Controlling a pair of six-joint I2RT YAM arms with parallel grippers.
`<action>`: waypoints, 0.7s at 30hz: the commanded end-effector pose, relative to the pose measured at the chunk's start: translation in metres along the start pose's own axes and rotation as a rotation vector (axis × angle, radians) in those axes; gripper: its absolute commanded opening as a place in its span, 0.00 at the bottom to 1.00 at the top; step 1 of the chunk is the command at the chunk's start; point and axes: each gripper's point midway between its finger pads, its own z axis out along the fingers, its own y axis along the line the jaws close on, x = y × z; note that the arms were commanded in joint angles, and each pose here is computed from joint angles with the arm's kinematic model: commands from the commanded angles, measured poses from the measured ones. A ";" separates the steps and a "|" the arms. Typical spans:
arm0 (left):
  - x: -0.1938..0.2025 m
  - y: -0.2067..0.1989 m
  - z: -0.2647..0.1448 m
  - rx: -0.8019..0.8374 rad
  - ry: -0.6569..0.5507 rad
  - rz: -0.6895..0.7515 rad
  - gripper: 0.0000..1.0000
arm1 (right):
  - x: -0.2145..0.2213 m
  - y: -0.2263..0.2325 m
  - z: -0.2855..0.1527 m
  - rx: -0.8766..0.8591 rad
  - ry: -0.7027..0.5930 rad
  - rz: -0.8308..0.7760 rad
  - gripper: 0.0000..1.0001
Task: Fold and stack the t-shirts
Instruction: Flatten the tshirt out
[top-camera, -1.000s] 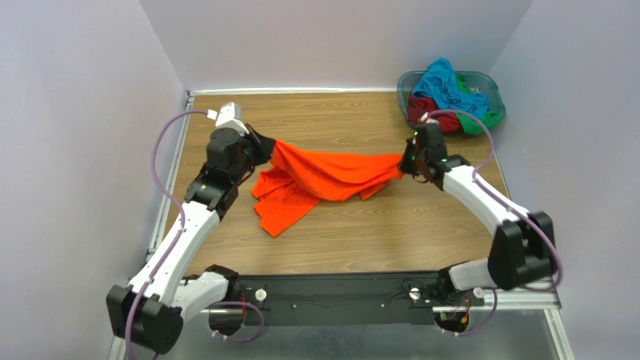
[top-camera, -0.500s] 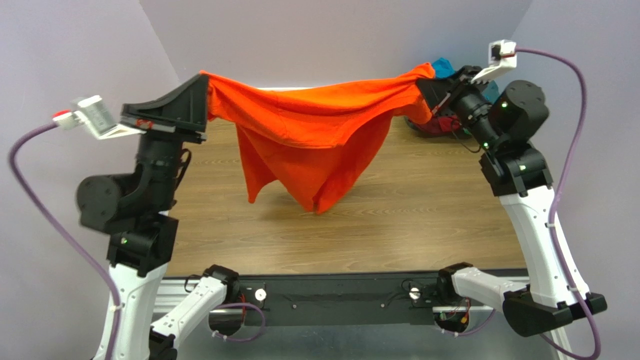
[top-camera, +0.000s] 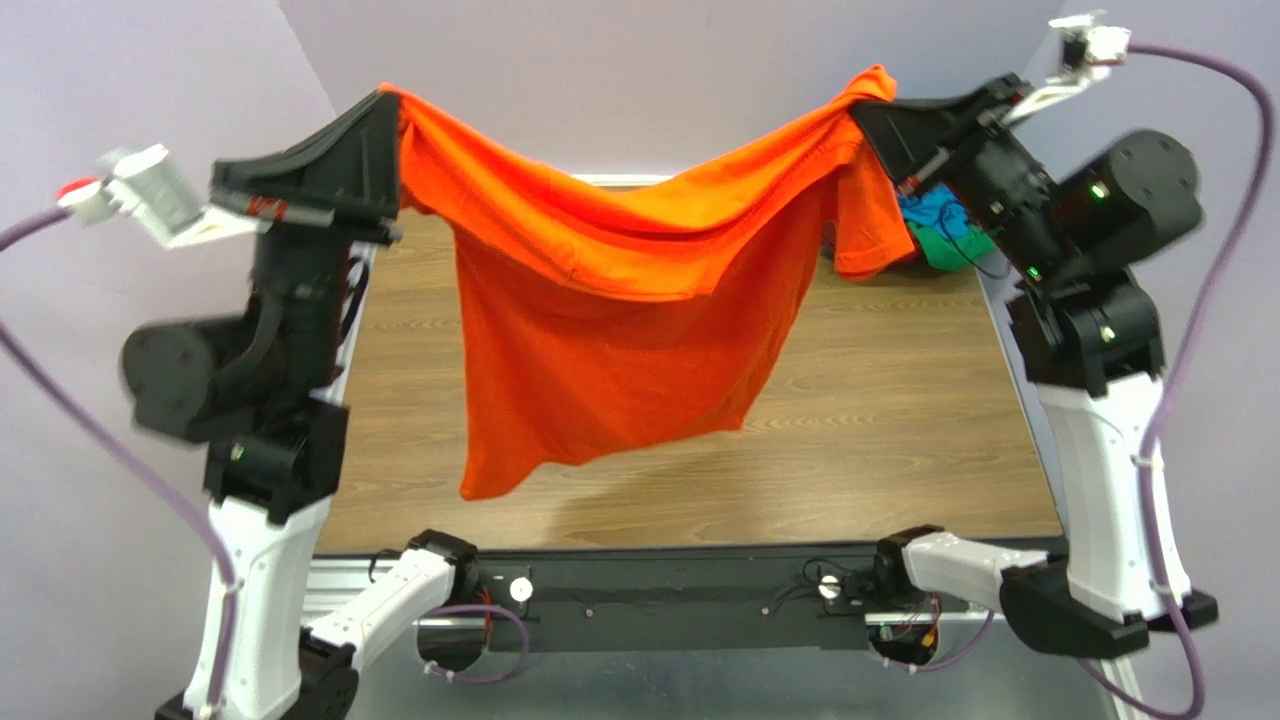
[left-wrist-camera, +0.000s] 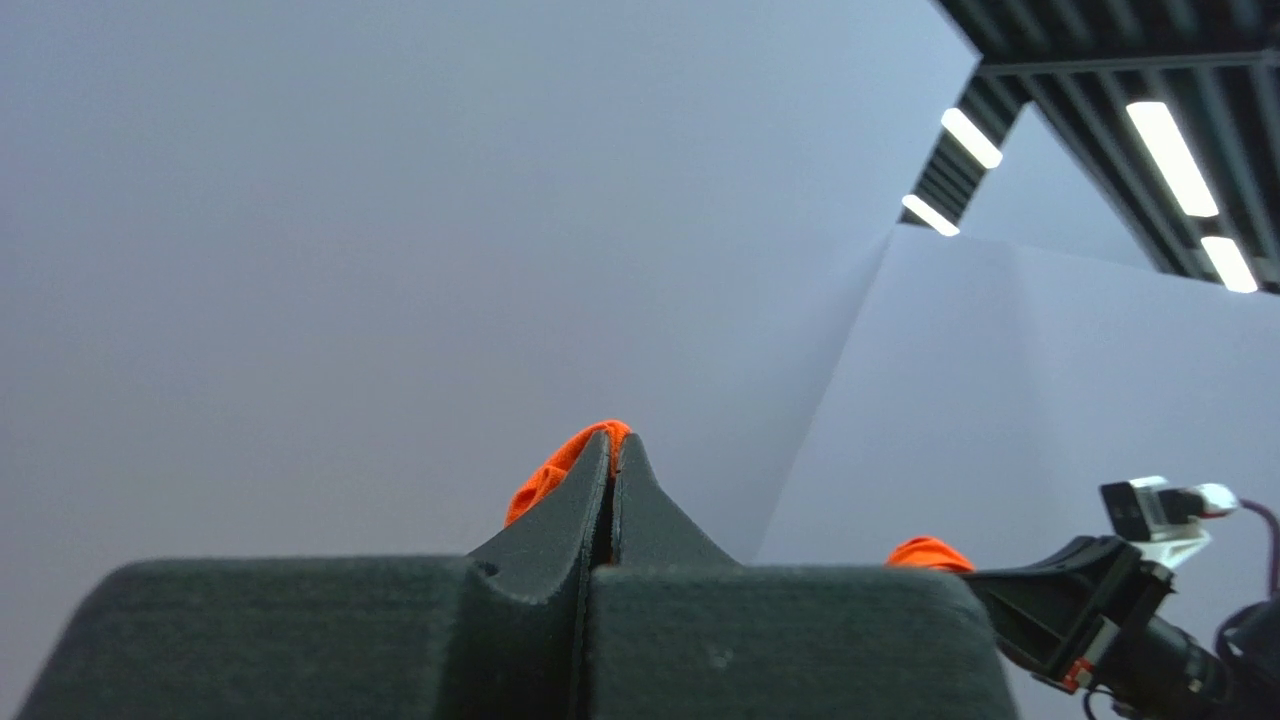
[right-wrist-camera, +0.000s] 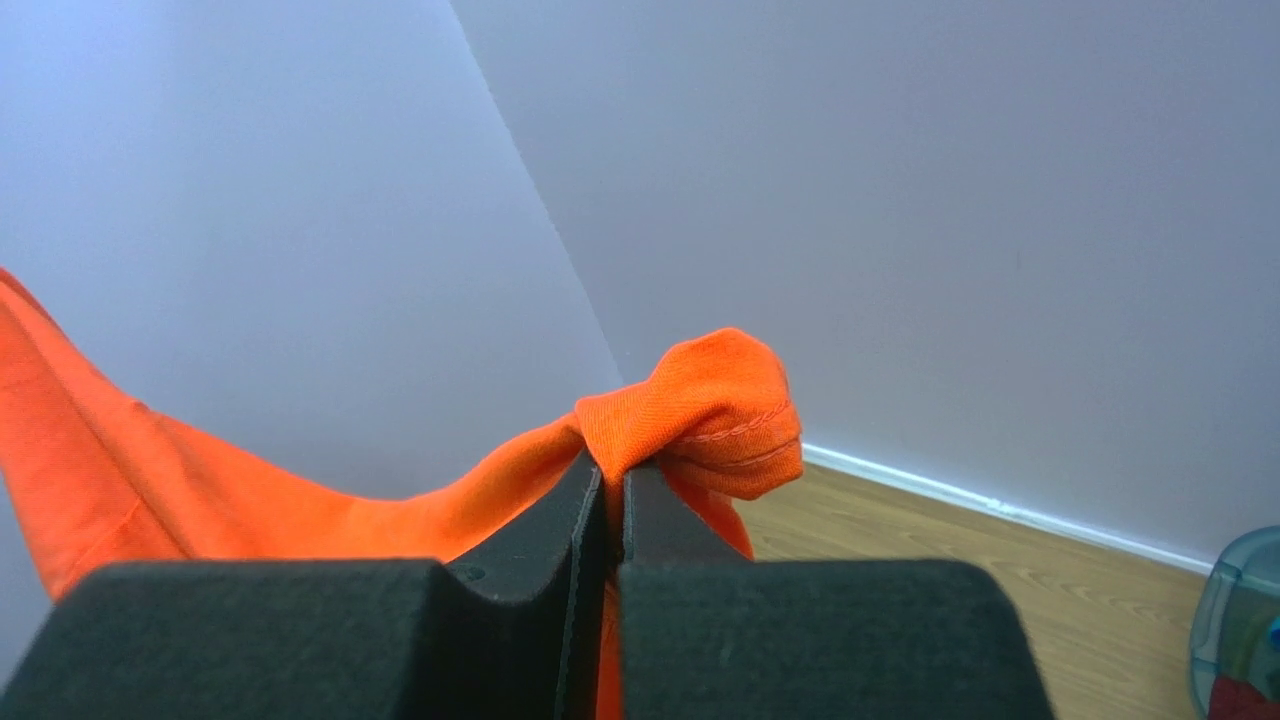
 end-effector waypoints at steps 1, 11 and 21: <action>0.046 0.054 0.034 -0.183 0.051 0.051 0.00 | 0.043 -0.048 0.047 0.088 0.104 -0.024 0.11; 0.089 0.127 0.126 -0.142 0.157 0.121 0.00 | 0.058 -0.139 0.144 0.284 0.093 -0.222 0.11; 0.054 0.114 0.160 -0.024 0.119 0.127 0.00 | 0.041 -0.136 0.154 0.261 0.054 -0.288 0.11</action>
